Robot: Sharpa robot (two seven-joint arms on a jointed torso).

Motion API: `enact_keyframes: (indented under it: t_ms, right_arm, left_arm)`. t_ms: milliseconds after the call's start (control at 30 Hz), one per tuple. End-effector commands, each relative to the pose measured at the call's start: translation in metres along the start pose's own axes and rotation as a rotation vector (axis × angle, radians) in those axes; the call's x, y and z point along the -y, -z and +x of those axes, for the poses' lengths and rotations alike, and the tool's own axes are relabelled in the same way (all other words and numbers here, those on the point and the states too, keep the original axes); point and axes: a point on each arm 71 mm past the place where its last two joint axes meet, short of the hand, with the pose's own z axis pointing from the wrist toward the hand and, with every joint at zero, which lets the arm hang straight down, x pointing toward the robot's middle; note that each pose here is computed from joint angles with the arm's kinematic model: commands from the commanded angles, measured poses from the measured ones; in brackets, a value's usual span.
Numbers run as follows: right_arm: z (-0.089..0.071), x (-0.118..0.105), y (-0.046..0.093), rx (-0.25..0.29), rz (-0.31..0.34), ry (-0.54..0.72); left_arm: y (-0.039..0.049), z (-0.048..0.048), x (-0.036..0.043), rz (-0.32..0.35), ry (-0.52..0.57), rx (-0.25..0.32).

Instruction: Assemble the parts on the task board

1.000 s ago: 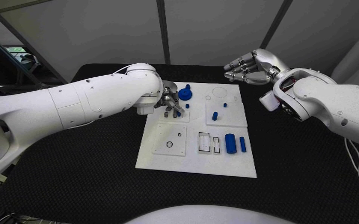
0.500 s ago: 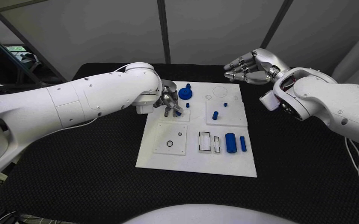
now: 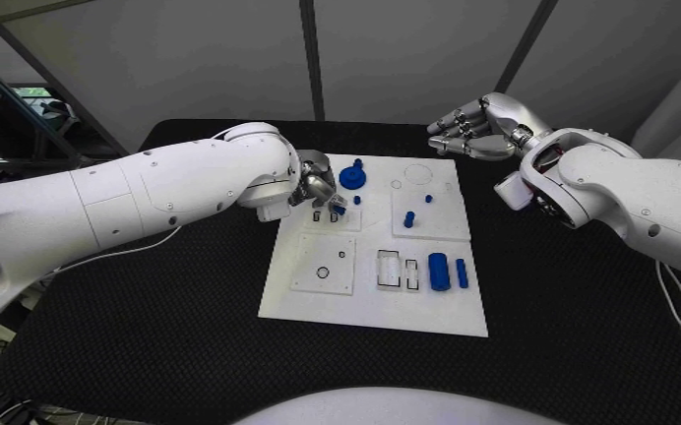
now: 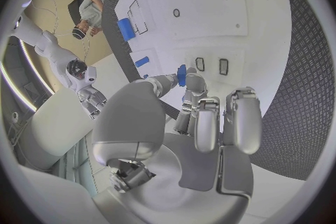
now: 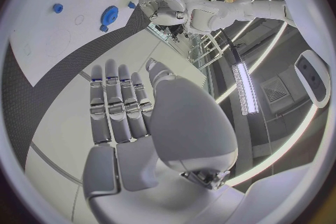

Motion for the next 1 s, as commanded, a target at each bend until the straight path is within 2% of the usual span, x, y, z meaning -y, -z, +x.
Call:
enact_keyframes:
  t_ms: [33, 267, 400, 733, 1000]
  right_arm:
    - [-0.001, 0.0, -0.001, -0.005, -0.002, 0.002]
    - [-0.002, 0.001, -0.001, -0.004, 0.002, 0.003]
    - [-0.002, 0.002, -0.001, -0.003, 0.005, 0.004]
    - [-0.003, 0.003, -0.001, -0.003, 0.007, 0.004]
    - [-0.002, 0.003, -0.002, -0.005, 0.011, 0.004]
  left_arm:
    - [0.0044, -0.0029, 0.0013, 0.029, 0.085, 0.079]
    - [0.0105, -0.0007, -0.0023, 0.036, 0.112, 0.13]
    - [0.0117, 0.0056, -0.0055, 0.032, 0.081, 0.163]
    - [0.0094, 0.0168, -0.0128, 0.02, 0.008, 0.236]
    - [0.008, 0.0208, -0.0141, 0.015, -0.03, 0.255]
